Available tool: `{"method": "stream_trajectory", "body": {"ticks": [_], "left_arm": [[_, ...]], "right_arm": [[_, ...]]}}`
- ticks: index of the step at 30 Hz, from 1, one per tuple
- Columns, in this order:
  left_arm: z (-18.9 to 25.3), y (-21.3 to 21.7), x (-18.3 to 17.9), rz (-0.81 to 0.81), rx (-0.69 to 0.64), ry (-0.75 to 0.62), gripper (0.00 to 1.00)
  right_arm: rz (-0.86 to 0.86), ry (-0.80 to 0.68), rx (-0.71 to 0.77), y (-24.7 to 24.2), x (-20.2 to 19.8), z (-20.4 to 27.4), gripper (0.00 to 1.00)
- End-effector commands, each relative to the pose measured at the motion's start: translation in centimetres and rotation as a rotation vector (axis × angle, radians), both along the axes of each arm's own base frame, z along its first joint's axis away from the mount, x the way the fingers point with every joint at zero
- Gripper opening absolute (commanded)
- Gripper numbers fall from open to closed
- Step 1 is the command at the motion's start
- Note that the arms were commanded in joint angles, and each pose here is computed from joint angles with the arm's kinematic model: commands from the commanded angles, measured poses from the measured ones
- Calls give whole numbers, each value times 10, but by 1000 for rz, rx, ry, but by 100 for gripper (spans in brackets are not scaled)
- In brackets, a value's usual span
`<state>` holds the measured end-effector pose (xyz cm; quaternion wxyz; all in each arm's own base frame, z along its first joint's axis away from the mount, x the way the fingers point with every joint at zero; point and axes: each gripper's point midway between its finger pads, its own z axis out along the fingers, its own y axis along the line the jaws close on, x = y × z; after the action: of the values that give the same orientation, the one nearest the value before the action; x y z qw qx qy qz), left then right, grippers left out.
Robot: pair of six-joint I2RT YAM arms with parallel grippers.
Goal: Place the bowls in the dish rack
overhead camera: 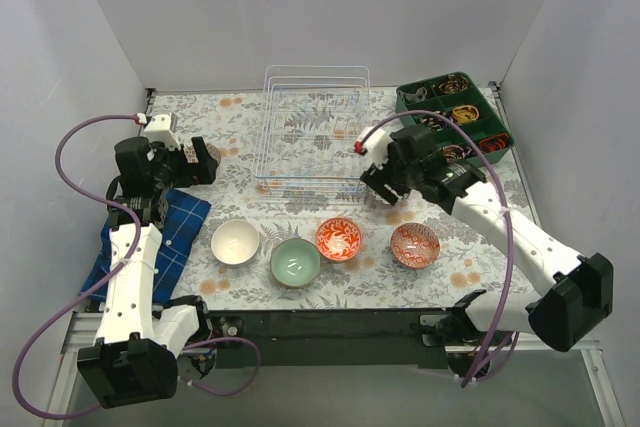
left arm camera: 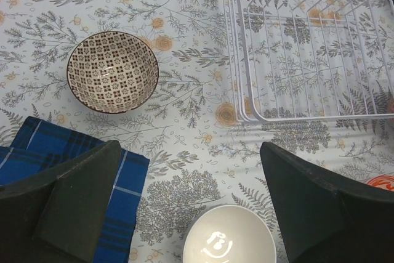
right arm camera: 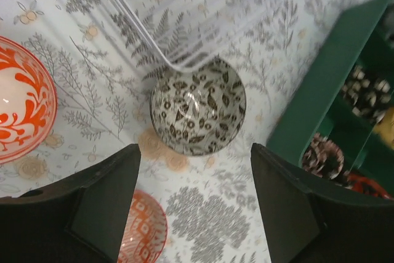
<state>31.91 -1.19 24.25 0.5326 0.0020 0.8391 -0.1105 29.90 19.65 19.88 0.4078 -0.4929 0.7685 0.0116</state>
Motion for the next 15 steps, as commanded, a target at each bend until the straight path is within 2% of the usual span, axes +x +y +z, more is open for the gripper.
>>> {"method": "stream_trajectory", "body": {"ticks": [1,5,9,15], "left_arm": [[18,-2,4,-2,3,-44,98],[12,-2,7,0,18,-25,98],[6,7,12,42,54,-15,98],[-4,11,12,81,55,35,98]], "right_arm": [[-168,274,84,-34,-51,-42,79],[-185,374,158,-32,-78,-51,73],[-293,517,242,-32,-103,-61,72],[-451,614,290,-30,-100,-69,68]]}}
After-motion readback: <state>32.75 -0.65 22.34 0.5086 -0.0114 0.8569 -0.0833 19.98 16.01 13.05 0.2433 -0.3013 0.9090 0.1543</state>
